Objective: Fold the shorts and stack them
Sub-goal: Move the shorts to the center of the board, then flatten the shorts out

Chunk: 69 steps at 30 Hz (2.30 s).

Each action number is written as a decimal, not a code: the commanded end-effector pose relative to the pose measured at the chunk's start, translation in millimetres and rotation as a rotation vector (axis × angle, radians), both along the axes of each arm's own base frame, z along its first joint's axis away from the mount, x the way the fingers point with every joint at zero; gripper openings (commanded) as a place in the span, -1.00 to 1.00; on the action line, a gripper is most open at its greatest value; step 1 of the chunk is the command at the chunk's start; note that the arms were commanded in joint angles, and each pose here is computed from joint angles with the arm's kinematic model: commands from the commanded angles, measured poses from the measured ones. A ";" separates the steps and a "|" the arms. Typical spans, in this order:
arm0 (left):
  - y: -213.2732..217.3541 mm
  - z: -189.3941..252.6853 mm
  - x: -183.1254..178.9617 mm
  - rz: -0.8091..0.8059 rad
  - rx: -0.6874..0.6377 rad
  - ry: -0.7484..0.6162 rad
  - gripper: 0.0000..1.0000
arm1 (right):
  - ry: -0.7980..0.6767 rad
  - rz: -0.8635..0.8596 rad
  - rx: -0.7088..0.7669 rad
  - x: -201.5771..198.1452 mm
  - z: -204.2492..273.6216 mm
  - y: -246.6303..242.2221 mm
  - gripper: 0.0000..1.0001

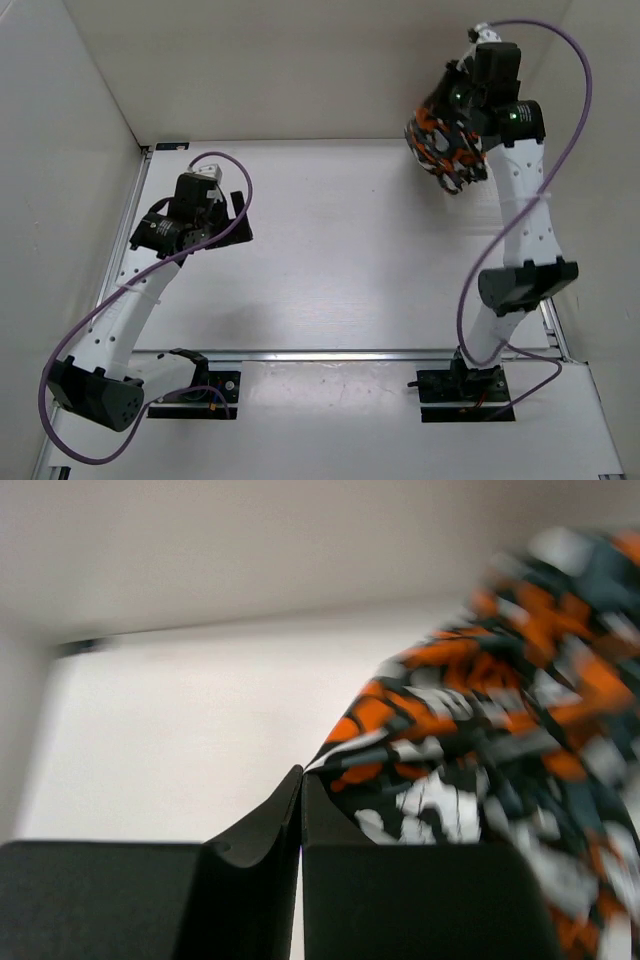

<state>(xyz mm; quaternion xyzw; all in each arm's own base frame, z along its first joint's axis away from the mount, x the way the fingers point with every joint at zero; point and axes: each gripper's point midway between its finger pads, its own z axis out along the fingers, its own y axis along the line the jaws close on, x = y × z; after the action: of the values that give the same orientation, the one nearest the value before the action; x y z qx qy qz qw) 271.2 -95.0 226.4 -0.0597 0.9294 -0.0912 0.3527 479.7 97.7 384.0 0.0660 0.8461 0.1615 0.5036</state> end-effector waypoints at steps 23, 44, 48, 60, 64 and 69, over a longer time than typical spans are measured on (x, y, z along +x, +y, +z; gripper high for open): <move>28.1 -11.7 -2.8 0.165 -0.151 0.129 1.00 | 0.486 0.379 -0.057 -225.5 -225.1 117.0 0.46; -23.6 -164.9 -8.4 0.172 -0.076 0.508 -0.54 | 0.735 0.625 -0.315 -337.4 -350.9 217.9 0.38; -23.3 -129.6 6.5 0.166 -0.010 0.427 -0.79 | 0.744 0.574 -0.370 -325.6 -375.5 213.9 -0.66; -54.9 -15.0 22.0 0.041 0.090 0.213 -0.79 | 0.509 0.157 -0.358 -188.6 -288.3 84.9 -0.99; -122.8 -18.8 0.9 -0.206 -0.021 0.259 -0.21 | 0.466 0.018 -0.319 -145.7 -261.1 35.0 -0.99; -140.6 -42.7 -4.5 -0.257 0.072 0.331 1.00 | 0.455 -0.046 -0.228 -123.5 -227.3 6.9 0.64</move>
<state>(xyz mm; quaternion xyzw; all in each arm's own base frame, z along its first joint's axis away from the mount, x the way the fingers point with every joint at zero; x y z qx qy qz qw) 267.2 -233.2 188.8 0.0397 0.9734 -0.1082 0.1979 355.1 108.1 128.3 0.0745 0.9524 0.0214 0.2948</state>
